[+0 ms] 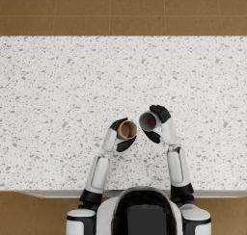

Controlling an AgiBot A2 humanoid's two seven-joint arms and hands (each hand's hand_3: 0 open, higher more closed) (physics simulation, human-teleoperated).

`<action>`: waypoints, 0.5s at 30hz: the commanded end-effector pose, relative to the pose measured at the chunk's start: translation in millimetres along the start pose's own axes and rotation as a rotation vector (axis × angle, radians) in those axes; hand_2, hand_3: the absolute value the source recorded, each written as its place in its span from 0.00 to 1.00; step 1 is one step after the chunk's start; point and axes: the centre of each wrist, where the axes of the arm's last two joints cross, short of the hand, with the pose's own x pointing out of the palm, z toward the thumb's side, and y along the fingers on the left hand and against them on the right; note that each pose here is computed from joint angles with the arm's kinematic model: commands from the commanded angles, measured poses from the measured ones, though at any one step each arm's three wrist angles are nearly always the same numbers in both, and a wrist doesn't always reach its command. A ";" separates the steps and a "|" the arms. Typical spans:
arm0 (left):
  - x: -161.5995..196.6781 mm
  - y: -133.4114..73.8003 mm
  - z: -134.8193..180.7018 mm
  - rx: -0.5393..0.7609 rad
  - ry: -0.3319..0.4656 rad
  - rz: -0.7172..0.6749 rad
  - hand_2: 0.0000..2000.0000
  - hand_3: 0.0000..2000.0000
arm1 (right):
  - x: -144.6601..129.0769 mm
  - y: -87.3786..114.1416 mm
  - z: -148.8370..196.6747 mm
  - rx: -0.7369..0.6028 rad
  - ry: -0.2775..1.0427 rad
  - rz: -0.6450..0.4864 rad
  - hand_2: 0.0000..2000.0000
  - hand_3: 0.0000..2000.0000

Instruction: Pick up two cups and pour the berry on the right into the cup on the left

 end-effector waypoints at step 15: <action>5.6 10.0 4.9 0.017 -0.009 -0.014 1.00 0.64 | 1.9 -19.8 41.1 -0.125 0.462 -0.031 1.00 0.64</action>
